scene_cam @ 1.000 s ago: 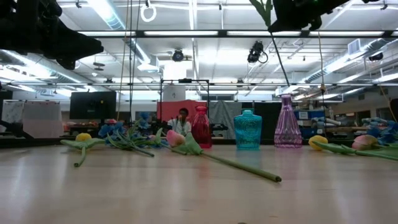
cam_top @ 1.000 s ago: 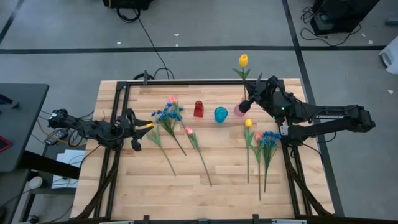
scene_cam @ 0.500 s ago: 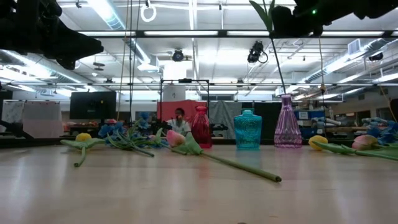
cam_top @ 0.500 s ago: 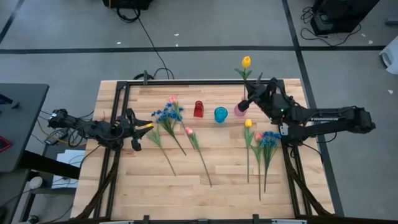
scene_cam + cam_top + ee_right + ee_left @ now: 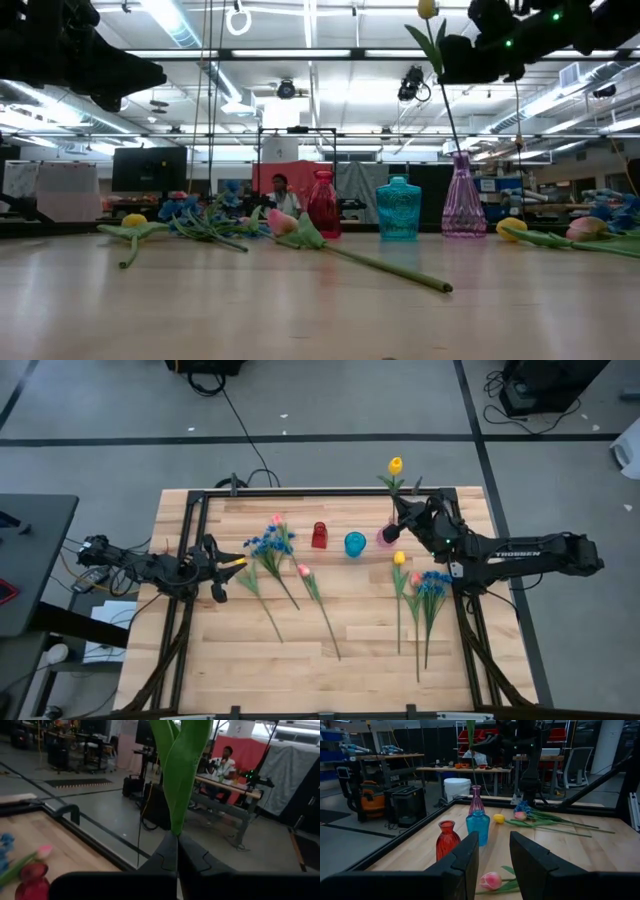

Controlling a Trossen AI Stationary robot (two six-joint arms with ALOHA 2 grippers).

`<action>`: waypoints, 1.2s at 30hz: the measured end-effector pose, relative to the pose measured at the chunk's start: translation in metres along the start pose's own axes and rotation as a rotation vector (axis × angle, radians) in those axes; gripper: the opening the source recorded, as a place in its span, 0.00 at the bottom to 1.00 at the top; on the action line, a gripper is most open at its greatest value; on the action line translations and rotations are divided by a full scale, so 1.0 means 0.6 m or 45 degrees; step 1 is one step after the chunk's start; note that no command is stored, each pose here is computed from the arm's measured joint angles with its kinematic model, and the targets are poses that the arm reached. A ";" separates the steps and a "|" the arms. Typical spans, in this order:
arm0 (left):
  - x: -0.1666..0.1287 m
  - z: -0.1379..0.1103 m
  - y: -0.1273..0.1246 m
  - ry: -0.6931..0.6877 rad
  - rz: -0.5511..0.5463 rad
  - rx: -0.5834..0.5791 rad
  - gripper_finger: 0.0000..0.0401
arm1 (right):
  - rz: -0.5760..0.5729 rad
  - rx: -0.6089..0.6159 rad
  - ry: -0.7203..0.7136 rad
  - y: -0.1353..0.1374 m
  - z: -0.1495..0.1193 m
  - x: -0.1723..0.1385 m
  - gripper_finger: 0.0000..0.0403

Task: Sort flowers into vase by color
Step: Put the middle yellow tulip into the pink vase, then put the right yellow tulip into the pink vase

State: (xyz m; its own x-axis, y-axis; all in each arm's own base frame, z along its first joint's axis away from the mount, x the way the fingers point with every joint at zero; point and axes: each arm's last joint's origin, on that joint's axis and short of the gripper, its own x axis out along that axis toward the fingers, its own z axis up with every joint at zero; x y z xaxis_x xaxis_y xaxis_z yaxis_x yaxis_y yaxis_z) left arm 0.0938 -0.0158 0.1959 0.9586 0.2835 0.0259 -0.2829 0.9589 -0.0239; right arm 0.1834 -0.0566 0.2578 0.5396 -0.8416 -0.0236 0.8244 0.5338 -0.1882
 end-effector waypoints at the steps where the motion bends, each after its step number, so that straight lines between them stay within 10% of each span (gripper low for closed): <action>1: 0.000 0.000 0.000 0.000 0.000 0.000 0.29 | 0.003 0.008 0.009 0.001 -0.006 -0.001 0.02; 10: 0.000 -0.001 0.000 0.007 0.000 0.005 0.29 | 0.044 0.016 0.073 0.009 -0.043 -0.010 0.08; 22: 0.000 -0.001 0.000 0.009 0.000 0.006 0.29 | 0.085 0.173 0.360 0.013 -0.052 -0.017 0.50; 36: 0.000 -0.001 0.000 0.009 0.000 0.007 0.29 | 0.314 0.454 1.054 0.063 -0.019 -0.039 0.46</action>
State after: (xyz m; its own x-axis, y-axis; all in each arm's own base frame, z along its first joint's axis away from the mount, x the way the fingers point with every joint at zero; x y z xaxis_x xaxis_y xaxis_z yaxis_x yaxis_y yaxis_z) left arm 0.0938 -0.0158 0.1951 0.9588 0.2834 0.0192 -0.2831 0.9589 -0.0184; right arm 0.1999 -0.0175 0.2398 0.5261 -0.4185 -0.7403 0.7805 0.5834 0.2248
